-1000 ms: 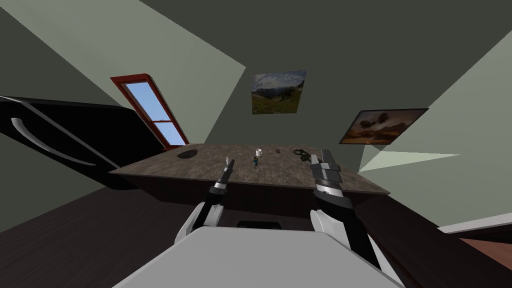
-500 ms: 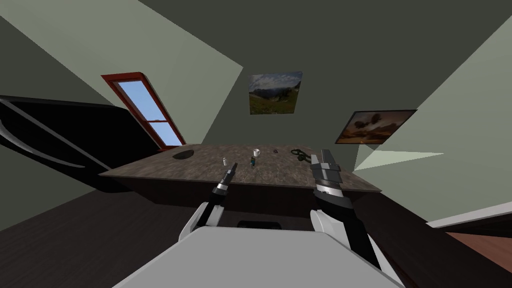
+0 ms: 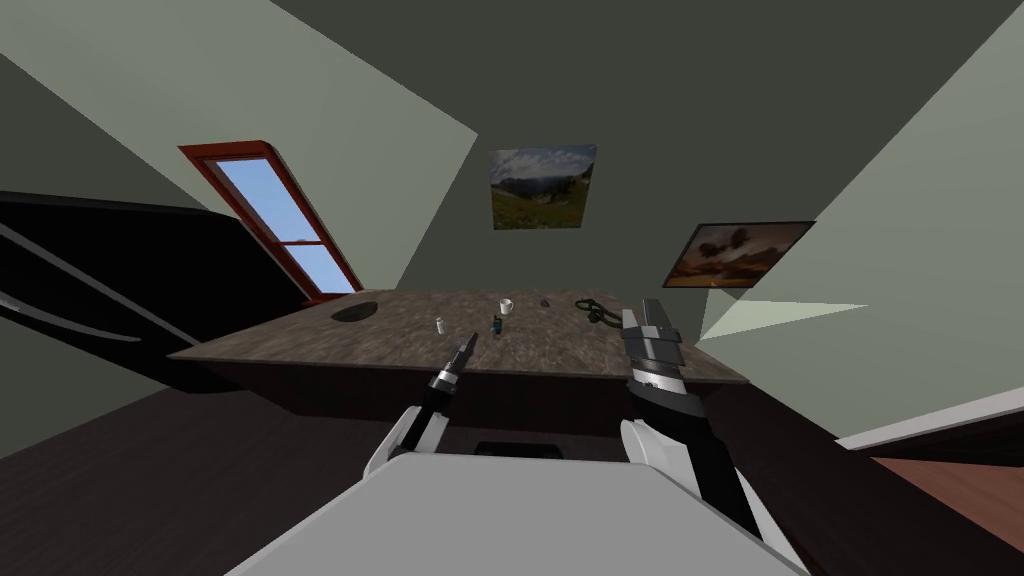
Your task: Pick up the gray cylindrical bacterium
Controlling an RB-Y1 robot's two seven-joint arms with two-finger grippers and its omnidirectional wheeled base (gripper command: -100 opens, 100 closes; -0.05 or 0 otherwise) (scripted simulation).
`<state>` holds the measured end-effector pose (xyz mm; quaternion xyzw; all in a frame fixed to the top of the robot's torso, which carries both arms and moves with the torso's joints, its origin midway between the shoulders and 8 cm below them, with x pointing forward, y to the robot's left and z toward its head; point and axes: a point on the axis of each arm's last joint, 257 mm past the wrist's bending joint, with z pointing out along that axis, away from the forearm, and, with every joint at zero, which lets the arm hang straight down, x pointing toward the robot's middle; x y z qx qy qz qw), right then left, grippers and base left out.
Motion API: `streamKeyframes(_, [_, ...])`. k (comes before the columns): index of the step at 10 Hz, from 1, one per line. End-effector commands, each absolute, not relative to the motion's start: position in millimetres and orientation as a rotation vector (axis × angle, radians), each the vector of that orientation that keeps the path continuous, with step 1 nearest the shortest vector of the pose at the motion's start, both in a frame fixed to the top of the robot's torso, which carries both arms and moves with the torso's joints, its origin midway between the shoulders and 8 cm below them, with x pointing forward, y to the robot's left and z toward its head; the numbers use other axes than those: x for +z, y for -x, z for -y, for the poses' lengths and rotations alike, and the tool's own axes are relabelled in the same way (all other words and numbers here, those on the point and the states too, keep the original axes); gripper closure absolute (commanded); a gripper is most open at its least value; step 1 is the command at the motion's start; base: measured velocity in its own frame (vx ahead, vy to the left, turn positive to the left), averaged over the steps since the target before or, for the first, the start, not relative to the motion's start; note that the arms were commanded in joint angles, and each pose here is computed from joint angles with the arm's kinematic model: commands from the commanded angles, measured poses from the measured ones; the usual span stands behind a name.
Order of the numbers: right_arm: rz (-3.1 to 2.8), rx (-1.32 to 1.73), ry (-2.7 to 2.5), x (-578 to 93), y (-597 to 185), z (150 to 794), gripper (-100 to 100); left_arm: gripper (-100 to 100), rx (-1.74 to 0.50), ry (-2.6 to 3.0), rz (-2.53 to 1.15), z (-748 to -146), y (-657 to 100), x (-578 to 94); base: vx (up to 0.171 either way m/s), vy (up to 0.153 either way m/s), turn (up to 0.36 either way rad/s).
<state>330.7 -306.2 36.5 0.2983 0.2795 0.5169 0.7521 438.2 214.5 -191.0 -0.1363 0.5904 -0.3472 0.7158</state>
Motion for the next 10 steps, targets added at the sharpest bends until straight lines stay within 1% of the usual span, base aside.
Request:
streamKeyframes(1, [-0.610,1.129,-0.651,36.5,-330.7,306.2,0,-100,-0.740,0.297,-1.344,-218.1,-441.7,-205.0,0.041,-0.079,-0.029])
streamKeyframes(4, [-0.610,1.129,-0.651,36.5,-330.7,306.2,0,-100,-0.674,0.292,-1.427,-227.7,-443.9,-241.8,0.046,-0.114,-0.031])
streamKeyframes(7, [-0.610,1.129,-0.651,36.5,-330.7,306.2,0,-100,-0.631,0.289,-1.481,-236.4,-443.4,-264.7,0.054,-0.112,-0.015])
streamKeyframes(9, [-0.610,1.129,-0.651,36.5,-330.7,306.2,0,-100,-0.600,0.285,-1.517,-244.0,-442.2,-279.7,0.045,-0.081,-0.020])
streamKeyframes(10, [-0.610,1.129,-0.651,36.5,-330.7,306.2,0,-100,-0.611,0.285,-1.504,-241.5,-443.6,-272.9,0.025,-0.042,0.005])
